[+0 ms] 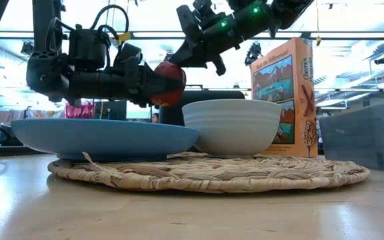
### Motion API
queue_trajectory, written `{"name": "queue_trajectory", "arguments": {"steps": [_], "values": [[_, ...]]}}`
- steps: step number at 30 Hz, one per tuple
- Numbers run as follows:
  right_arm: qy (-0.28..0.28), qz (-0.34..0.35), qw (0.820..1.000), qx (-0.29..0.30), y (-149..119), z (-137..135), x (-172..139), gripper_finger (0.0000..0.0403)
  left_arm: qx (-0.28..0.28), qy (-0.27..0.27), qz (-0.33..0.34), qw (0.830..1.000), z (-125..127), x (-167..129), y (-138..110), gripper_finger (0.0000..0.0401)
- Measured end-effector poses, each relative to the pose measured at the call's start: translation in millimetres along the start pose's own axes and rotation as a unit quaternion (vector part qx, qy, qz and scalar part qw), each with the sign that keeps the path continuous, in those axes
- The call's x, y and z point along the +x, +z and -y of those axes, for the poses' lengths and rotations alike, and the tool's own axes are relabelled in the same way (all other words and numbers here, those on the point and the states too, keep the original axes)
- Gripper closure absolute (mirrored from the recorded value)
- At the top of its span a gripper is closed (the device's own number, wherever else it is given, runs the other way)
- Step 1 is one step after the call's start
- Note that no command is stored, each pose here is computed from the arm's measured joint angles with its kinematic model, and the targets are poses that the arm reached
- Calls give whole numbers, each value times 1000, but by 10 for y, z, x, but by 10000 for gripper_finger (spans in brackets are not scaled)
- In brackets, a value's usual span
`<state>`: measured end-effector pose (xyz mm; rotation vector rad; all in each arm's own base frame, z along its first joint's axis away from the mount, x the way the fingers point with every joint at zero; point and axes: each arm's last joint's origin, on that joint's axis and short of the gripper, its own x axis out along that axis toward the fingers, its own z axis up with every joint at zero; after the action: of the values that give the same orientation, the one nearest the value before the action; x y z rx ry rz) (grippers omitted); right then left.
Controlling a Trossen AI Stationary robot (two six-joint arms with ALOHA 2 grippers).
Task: Arrange a breakfast setting
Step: Put the apple from the black bin on the top left of the table mat
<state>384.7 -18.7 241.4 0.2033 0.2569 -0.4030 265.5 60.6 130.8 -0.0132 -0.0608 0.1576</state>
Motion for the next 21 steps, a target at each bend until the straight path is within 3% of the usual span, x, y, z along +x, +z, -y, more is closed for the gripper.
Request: {"name": "queue_trajectory", "arguments": {"steps": [14,21], "values": [[1,2,1000,1,4,-1,-1,390,29,0,9,1000,1,-2,15,69],[0,0,1000,0,0,0,-1,390,15,8,10,1000,-2,-3,17,9]]}}
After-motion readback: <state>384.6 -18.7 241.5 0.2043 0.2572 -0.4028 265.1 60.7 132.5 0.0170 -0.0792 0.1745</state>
